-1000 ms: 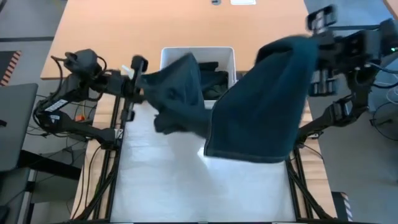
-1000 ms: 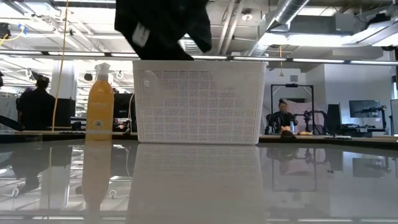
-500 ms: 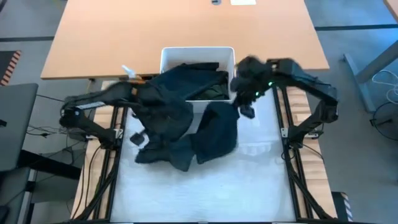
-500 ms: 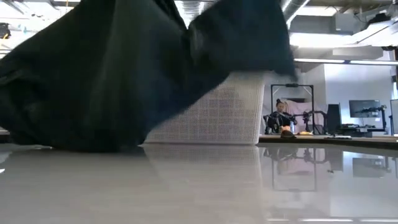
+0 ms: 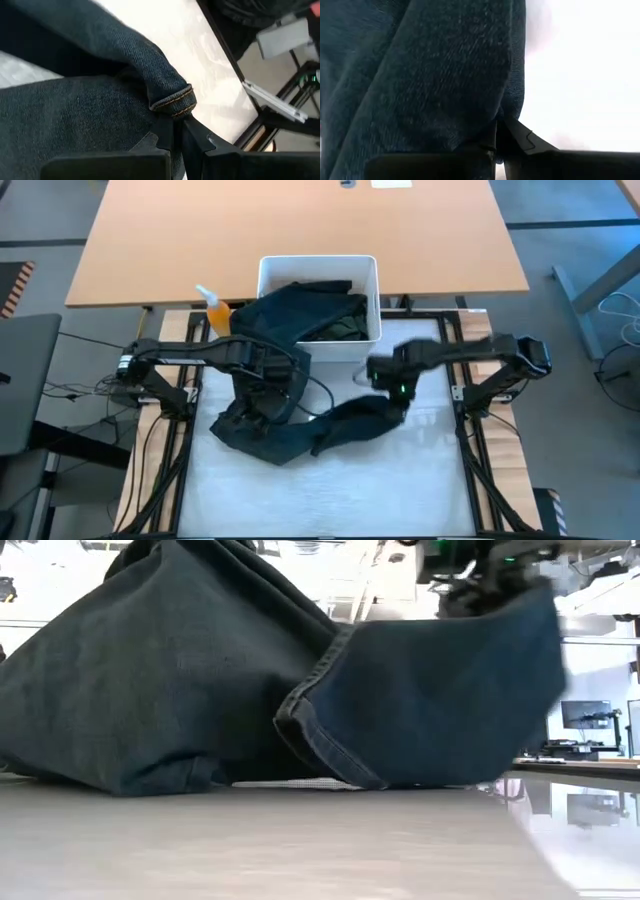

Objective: Fold laundry
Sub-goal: Remove the dark blue jeans from the white bin

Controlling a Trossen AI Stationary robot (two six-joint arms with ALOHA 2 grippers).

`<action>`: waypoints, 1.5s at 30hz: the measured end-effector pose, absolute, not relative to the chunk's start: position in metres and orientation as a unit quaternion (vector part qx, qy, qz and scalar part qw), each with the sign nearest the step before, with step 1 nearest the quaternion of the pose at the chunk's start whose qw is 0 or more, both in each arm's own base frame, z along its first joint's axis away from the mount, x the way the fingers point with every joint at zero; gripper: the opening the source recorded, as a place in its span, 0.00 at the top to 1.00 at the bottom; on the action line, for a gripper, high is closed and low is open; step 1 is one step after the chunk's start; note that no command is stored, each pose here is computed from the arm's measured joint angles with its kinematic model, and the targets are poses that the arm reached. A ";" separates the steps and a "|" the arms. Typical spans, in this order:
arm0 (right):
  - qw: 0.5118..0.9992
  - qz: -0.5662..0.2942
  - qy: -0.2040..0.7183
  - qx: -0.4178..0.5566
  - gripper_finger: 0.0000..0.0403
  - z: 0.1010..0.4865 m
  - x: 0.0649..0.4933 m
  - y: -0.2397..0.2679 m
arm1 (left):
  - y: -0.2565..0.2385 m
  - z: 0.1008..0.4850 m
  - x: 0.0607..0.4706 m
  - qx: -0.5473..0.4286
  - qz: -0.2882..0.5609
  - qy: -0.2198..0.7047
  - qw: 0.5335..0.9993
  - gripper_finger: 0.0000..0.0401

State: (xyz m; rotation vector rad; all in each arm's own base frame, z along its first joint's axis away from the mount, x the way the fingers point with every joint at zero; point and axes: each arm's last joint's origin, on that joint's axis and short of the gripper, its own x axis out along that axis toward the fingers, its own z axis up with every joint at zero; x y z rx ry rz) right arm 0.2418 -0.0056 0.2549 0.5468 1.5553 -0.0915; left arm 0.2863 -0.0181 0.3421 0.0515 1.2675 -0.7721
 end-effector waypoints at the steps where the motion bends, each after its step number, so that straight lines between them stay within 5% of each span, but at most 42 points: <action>1: 0.669 -0.044 0.701 0.242 0.92 0.248 0.239 0.001 | -0.018 0.340 0.287 0.016 -0.348 0.584 0.733 1.00; 10: 0.700 -0.096 0.683 0.184 0.92 0.230 0.237 0.051 | -0.032 0.320 0.304 -0.059 -0.362 0.617 0.696 1.00; 19: 0.735 -0.160 0.646 0.125 0.89 0.230 0.226 0.091 | -0.088 0.280 0.326 -0.034 -0.388 0.654 0.648 1.00; 32: 0.737 -0.159 0.646 0.118 0.77 0.237 0.188 0.150 | -0.133 0.236 0.353 -0.037 -0.372 0.658 0.653 1.00; 45: 0.944 -0.093 0.304 0.085 0.77 0.255 0.182 0.217 | -0.146 0.235 0.382 -0.042 -0.361 0.561 0.743 0.99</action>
